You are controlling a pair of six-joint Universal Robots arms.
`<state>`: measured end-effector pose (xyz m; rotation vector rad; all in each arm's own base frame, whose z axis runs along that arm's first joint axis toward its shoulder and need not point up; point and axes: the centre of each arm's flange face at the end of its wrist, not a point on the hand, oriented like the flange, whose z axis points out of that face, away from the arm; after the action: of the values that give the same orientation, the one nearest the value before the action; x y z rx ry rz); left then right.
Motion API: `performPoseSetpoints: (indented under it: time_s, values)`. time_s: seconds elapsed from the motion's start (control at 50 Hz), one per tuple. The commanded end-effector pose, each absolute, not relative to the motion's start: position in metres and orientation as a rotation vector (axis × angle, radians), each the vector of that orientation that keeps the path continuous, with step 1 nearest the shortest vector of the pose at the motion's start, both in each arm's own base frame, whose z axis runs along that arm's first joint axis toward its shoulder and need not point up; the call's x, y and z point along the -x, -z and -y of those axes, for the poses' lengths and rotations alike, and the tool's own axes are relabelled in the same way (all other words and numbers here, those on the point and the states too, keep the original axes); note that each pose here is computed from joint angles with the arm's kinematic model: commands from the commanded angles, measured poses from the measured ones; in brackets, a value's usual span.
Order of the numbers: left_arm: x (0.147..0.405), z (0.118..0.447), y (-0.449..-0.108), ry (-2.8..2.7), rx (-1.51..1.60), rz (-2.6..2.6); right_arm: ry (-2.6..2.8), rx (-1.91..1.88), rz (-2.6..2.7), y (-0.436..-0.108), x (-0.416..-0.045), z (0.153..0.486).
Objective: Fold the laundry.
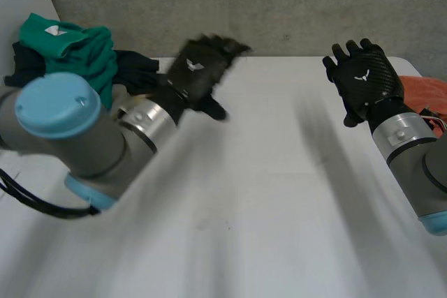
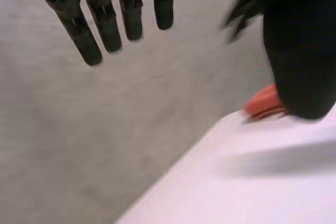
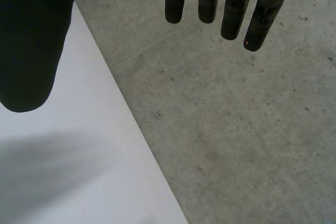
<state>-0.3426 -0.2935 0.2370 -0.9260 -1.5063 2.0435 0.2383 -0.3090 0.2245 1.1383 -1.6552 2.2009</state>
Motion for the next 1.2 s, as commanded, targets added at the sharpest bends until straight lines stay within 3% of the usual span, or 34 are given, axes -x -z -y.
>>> performPoseSetpoints:
  time_s: [0.02, 0.12, 0.26, 0.42, 0.52, 0.66, 0.74, 0.76, 0.82, 0.98, 1.08, 1.2]
  values:
    - [0.238, 0.42, -0.254, -2.541, 0.891, 1.7, -2.189, -1.13, 1.681, -0.222, -0.235, 0.311]
    - [0.182, 0.481, -0.238, -2.656, 1.004, 1.788, -2.189, -1.133, 1.682, -0.222, -0.235, 0.31]
    - [0.147, 0.527, -0.196, -2.681, 1.153, 1.883, -2.187, -1.132, 1.688, -0.221, -0.235, 0.311]
    - [0.139, 0.547, -0.179, -2.749, 1.18, 1.86, -2.181, -1.133, 1.692, -0.219, -0.235, 0.312]
    - [0.155, 0.541, -0.181, -2.737, 1.195, 1.827, -2.178, -1.138, 1.692, -0.218, -0.235, 0.311]
    - [0.225, 0.475, -0.236, -2.672, 1.102, 1.656, -2.177, -1.119, 1.688, -0.22, -0.231, 0.315]
    - [0.267, 0.414, -0.263, -2.545, 0.973, 1.523, -2.182, -1.109, 1.676, -0.223, -0.23, 0.317]
    - [0.288, 0.384, -0.266, -2.446, 0.932, 1.48, -2.181, -1.105, 1.677, -0.223, -0.229, 0.318]
    - [0.322, 0.331, -0.256, -2.222, 0.884, 1.448, -2.186, -1.091, 1.668, -0.226, -0.228, 0.32]
    - [0.389, 0.236, -0.184, -1.764, 1.025, 1.458, -2.171, -1.028, 1.662, -0.231, -0.223, 0.325]
    - [0.399, 0.21, -0.181, -1.682, 1.064, 1.456, -2.167, -1.026, 1.666, -0.23, -0.223, 0.325]
    - [0.381, 0.229, -0.23, -1.82, 0.983, 1.414, -2.157, -1.039, 1.681, -0.23, -0.224, 0.322]
